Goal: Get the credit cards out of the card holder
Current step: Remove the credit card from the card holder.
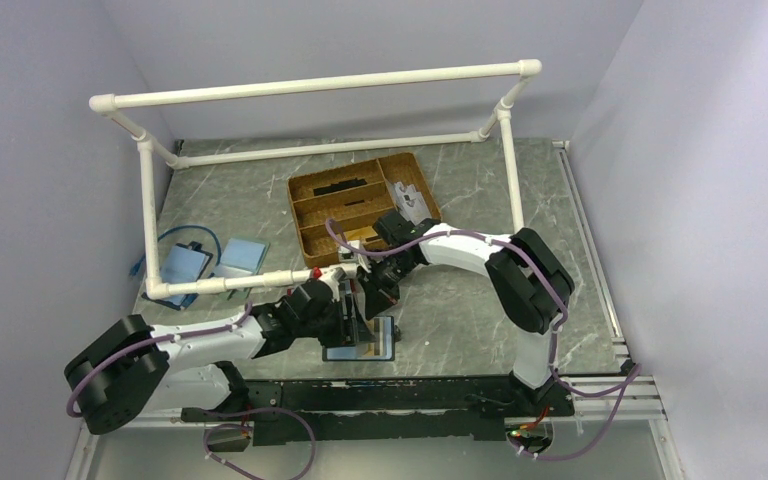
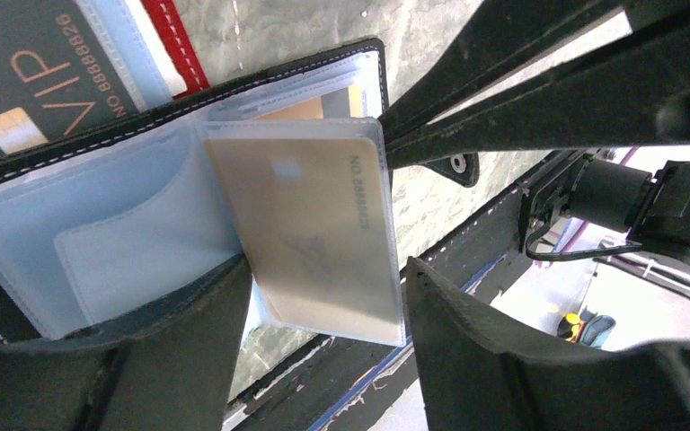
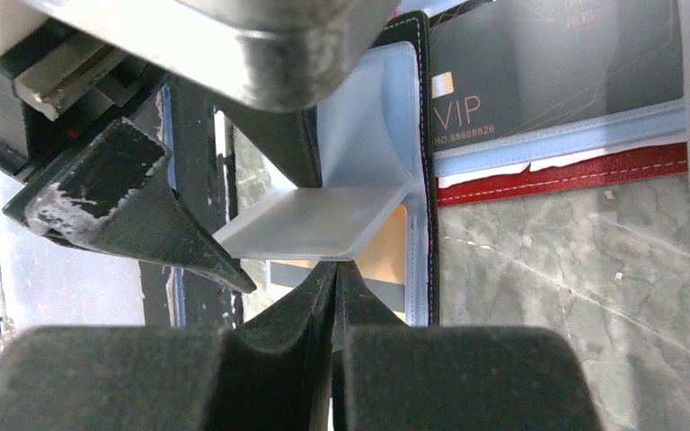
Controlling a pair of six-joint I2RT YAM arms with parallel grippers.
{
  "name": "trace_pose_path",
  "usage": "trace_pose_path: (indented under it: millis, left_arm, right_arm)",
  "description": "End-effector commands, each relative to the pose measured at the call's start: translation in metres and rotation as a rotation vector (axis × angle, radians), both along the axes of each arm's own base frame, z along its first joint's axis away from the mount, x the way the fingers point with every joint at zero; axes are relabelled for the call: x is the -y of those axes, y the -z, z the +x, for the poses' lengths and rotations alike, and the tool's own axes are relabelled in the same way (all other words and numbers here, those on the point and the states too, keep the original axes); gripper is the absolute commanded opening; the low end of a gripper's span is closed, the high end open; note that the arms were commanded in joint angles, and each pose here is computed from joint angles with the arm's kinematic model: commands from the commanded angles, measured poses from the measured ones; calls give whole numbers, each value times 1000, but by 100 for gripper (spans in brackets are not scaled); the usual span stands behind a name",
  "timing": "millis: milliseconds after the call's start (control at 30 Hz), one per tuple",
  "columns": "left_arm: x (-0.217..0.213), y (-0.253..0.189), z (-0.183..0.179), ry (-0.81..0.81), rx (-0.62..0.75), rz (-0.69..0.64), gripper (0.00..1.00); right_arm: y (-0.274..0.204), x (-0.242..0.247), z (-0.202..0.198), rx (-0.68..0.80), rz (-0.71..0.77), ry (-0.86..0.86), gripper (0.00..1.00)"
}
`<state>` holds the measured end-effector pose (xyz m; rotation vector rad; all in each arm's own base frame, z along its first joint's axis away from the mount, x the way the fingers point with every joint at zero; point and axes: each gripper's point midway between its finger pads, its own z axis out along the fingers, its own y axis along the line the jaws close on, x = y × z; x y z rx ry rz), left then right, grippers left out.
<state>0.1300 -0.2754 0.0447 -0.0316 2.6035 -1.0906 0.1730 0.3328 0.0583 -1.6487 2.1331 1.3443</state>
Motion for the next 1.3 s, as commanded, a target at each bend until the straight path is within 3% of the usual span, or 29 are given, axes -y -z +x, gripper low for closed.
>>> trace_pose_path:
  millis: [0, 300, 633, 867, 1033, 1267]
  left_arm:
    - [-2, -11, 6, -41, 25, -25, 62]
    - [-8, -12, 7, -60, 33, -6, 60]
    - [-26, -2, 7, -111, 15, 73, 39]
    - [-33, 3, 11, -138, 19, 81, 1]
    - [-28, -13, 16, -126, 88, 3, 0]
    - [-26, -51, 25, -156, 242, -164, 0]
  right_arm:
    - [-10, -16, 0, -42, 64, 15, 4]
    - [-10, -28, -11, -109, 67, 17, 4]
    - [-9, -25, -3, -56, 43, 15, 5]
    - [-25, -17, 6, 20, 63, -3, 9]
    - [-48, -11, 5, 42, 125, -33, 12]
    - [-59, -13, -4, -34, 175, -40, 18]
